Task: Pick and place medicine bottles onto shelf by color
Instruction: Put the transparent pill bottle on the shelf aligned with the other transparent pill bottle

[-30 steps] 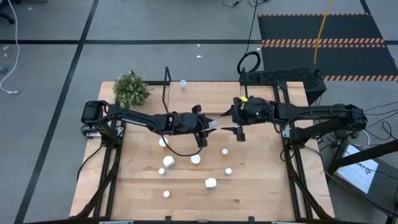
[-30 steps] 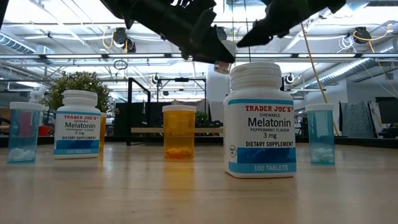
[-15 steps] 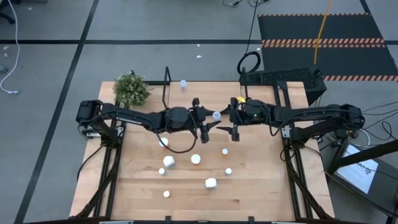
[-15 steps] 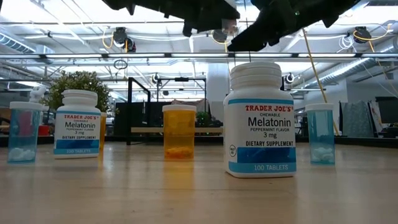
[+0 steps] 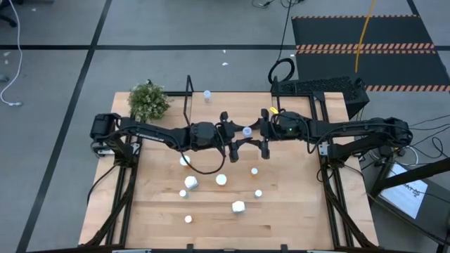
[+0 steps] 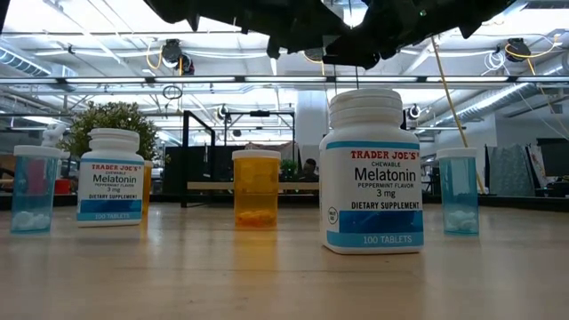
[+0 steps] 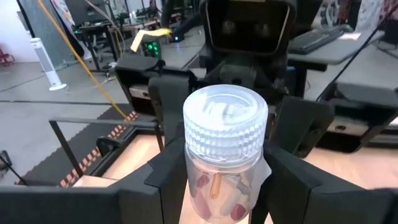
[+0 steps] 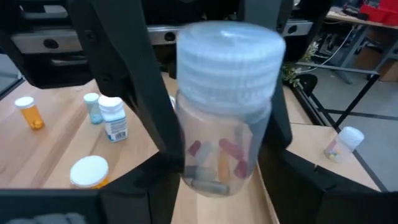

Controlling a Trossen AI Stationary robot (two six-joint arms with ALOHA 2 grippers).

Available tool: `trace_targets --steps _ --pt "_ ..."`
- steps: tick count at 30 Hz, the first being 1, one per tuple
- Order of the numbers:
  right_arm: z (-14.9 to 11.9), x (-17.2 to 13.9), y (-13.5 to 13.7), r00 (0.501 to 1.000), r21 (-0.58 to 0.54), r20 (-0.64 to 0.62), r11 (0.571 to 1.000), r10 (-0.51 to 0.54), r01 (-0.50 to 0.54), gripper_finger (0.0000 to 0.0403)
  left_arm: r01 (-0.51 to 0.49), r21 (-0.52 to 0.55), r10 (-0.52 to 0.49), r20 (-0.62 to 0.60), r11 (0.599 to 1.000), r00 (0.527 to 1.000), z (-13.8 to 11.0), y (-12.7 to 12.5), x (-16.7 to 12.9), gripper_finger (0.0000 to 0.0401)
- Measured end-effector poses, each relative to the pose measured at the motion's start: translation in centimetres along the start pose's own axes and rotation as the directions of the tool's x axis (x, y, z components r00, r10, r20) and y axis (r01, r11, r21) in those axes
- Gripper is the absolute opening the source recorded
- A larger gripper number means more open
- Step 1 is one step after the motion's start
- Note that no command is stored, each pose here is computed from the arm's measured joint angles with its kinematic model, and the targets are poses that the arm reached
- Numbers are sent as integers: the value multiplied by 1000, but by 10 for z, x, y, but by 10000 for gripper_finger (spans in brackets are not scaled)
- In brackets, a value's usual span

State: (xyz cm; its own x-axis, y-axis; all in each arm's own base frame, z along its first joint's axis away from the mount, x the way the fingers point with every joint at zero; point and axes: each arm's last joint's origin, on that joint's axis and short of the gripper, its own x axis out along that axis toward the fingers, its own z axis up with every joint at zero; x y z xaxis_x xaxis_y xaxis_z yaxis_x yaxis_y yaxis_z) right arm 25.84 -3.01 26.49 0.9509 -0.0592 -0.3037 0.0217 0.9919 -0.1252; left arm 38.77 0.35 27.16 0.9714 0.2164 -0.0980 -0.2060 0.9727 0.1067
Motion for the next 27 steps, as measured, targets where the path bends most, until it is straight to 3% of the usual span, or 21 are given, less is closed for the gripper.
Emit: trace_targets --steps 10,21,27 --pt "0 0 0 1000 -20 0 1000 1 -1 154 9 1 -9 -5 1000 1000 -1 -1 0 177" --pt "0 0 0 1000 -24 -3 1000 7 -7 160 30 42 -29 -10 999 1000 2 -2 -4 179" --pt "-1 0 0 1000 -18 -21 1000 -1 0 160 36 45 -34 -24 998 999 14 2 -14 218"
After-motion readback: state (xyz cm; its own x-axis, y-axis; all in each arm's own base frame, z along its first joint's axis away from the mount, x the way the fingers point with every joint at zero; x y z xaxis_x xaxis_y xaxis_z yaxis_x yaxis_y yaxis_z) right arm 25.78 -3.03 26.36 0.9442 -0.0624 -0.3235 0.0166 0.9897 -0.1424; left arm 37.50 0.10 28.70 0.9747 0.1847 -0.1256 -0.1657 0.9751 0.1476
